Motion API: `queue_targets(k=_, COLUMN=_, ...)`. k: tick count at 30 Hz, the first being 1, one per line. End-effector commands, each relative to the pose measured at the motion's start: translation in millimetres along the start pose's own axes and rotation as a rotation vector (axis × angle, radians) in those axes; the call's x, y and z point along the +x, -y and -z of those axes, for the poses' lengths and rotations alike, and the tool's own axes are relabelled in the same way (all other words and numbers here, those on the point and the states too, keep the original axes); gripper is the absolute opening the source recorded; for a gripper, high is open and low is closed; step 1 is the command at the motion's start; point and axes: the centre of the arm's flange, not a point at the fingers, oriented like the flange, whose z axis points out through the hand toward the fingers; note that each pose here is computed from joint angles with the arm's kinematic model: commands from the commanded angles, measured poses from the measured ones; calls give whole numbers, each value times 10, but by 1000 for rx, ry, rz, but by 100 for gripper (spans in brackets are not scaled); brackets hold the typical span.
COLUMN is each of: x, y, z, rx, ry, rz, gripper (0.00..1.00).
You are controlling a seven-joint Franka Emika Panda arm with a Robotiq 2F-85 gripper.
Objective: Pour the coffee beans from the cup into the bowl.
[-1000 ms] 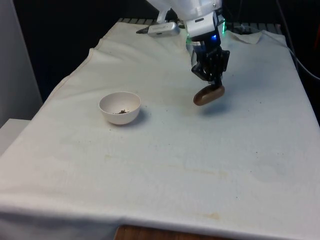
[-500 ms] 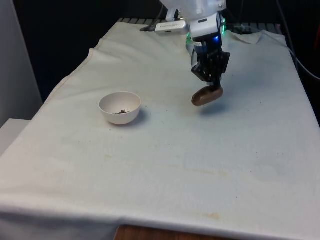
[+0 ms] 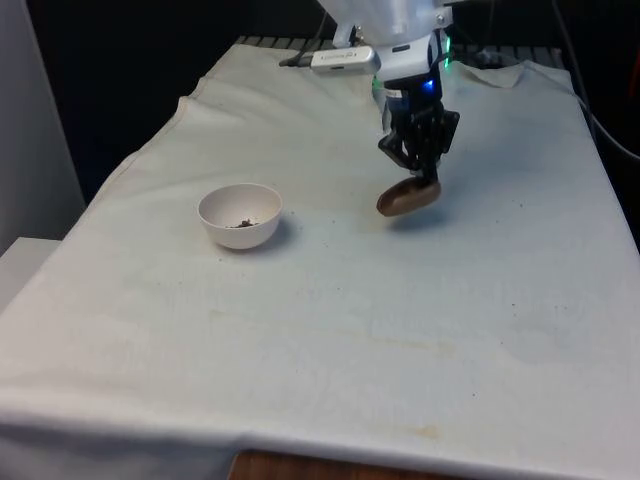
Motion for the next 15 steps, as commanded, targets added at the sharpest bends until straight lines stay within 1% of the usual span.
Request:
queue_targets(k=1, x=-3, y=-6, z=-5, rx=-1, ry=0, rz=-8, gripper=0)
queue_targets(k=2, x=-8, y=-13, z=-25, rx=-15, ry=3, rz=-21, gripper=0)
queue_targets(k=3, x=-16, y=-19, z=-39, rx=-15, ry=4, rz=-35, gripper=0)
queue_targets(k=8, x=-14, y=-29, z=-64, rx=-19, ry=4, rz=-67, gripper=0)
queue_targets(k=9, x=-17, y=-32, z=-74, rx=-19, ry=4, rz=-82, gripper=0)
queue_targets(k=10, x=-19, y=-33, z=-78, rx=-20, ry=5, rz=-88, gripper=0)
queue_targets(k=11, x=-13, y=-25, z=-65, rx=-8, ry=5, rz=-76, gripper=0)
queue_targets(k=12, x=-23, y=-33, z=-86, rx=-19, ry=5, rz=-95, gripper=0)
queue_targets(k=15, x=-31, y=-40, z=-99, rx=-20, ry=6, rz=-118, gripper=0)
